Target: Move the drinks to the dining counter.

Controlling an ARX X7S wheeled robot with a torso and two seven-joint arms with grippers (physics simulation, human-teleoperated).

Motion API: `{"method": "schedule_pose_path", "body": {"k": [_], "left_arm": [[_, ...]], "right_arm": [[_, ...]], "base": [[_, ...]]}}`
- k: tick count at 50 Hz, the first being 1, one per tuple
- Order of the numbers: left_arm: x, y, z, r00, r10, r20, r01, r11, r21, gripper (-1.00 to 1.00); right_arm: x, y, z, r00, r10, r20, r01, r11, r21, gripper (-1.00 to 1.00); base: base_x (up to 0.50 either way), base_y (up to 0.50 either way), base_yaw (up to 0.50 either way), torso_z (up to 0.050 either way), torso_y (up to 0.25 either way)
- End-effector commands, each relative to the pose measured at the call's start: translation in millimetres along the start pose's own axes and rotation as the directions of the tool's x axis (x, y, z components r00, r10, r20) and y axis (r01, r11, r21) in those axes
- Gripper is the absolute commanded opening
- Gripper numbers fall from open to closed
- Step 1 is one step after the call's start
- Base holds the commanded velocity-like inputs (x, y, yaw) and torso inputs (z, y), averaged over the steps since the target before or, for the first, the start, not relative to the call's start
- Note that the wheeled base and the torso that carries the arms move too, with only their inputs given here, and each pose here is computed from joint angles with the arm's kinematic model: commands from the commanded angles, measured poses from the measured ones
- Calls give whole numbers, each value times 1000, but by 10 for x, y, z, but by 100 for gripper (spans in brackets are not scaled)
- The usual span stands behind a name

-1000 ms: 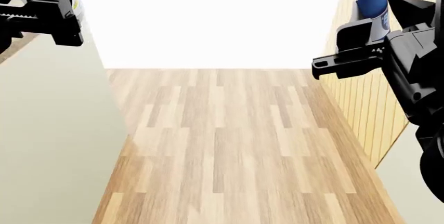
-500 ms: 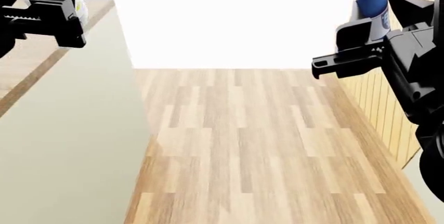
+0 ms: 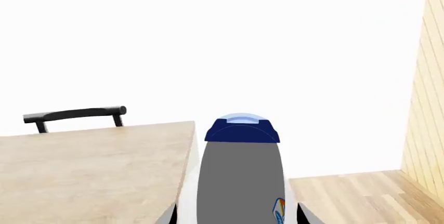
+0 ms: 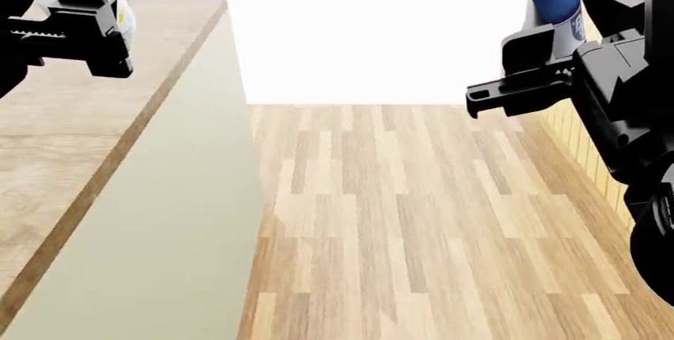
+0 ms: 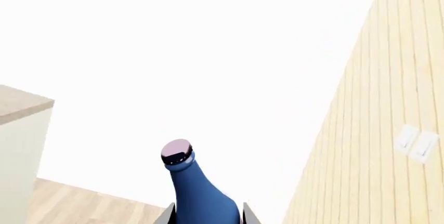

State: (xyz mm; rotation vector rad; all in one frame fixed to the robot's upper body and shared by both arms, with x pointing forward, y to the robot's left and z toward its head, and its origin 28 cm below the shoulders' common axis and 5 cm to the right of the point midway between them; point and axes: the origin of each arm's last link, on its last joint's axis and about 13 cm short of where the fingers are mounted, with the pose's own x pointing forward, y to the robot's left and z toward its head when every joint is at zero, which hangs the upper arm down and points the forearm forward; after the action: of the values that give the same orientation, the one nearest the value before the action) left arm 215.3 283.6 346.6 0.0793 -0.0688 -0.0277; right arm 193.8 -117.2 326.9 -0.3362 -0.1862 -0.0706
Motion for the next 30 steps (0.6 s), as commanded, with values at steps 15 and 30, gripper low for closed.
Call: {"method": "schedule_pose_path", "body": {"k": [15,30], "left_arm": [[15,-4,7,1000,5,8,-5,1000,-5,-100],[17,-4,12,1000,3,9,-3,1000,-4,-100]], "right_arm": [[15,-12,7,1000,-17,11,18,1000,-13,-100],[26,-9,36,1000,-12,15,12,1000,-17,-100]], "base": [[-2,500,0,1,1],[-2,500,0,0,1]]}}
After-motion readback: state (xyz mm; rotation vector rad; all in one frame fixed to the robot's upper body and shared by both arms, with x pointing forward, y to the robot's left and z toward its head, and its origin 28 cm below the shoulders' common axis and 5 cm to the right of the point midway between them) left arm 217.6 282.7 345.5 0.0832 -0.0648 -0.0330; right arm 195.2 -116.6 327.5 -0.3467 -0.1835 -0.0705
